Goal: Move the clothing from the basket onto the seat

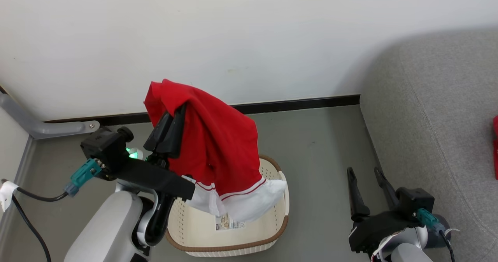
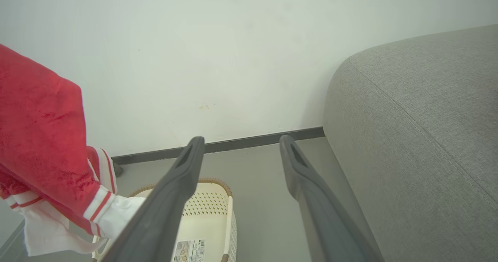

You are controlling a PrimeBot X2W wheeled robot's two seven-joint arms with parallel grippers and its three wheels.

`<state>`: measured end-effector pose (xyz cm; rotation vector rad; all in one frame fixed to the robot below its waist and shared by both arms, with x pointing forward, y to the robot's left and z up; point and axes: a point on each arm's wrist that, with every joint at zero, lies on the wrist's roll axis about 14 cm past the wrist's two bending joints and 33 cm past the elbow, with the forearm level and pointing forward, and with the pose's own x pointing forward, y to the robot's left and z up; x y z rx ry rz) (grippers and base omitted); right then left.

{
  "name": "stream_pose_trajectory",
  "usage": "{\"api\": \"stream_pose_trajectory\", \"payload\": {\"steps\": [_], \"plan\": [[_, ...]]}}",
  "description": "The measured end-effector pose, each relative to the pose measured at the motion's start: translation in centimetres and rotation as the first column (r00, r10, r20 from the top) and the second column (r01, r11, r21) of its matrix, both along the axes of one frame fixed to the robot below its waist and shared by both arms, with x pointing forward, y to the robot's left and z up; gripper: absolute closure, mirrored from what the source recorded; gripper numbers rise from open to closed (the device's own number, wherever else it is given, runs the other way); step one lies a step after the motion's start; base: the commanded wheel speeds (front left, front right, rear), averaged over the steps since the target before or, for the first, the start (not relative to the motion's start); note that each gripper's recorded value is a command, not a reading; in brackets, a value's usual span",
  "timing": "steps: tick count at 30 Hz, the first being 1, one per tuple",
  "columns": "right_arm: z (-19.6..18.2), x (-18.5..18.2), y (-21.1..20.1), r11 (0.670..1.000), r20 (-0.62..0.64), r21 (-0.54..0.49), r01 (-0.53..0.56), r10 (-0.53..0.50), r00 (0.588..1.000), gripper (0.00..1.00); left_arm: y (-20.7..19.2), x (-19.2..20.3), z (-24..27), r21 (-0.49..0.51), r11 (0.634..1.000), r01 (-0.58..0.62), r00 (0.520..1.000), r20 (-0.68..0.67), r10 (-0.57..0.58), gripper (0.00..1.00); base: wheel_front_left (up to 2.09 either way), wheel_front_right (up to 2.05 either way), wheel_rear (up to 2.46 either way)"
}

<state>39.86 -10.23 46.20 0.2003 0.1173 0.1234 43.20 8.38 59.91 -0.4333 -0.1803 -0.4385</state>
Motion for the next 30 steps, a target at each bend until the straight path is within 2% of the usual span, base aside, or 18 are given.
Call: {"api": "stream_pose_trajectory", "payload": {"steps": [13, 30], "plan": [[0.0, -0.6, 0.9, 1.0, -0.001, 0.003, -0.029, 0.029, 1.0, 0.0, 0.0, -1.4, 6.2, 0.008, 1.0, 0.008, 0.984, 0.18, -0.009, 1.0, 0.0, 0.0, 0.0], [-0.1, -0.6, 2.5, 0.997, -0.002, 0.002, -0.078, 0.078, 0.997, 0.0, 0.0, -1.7, 7.4, 0.026, 1.0, 0.006, 0.983, 0.185, -0.011, 1.0, 0.0, 0.0, 0.0]]}}
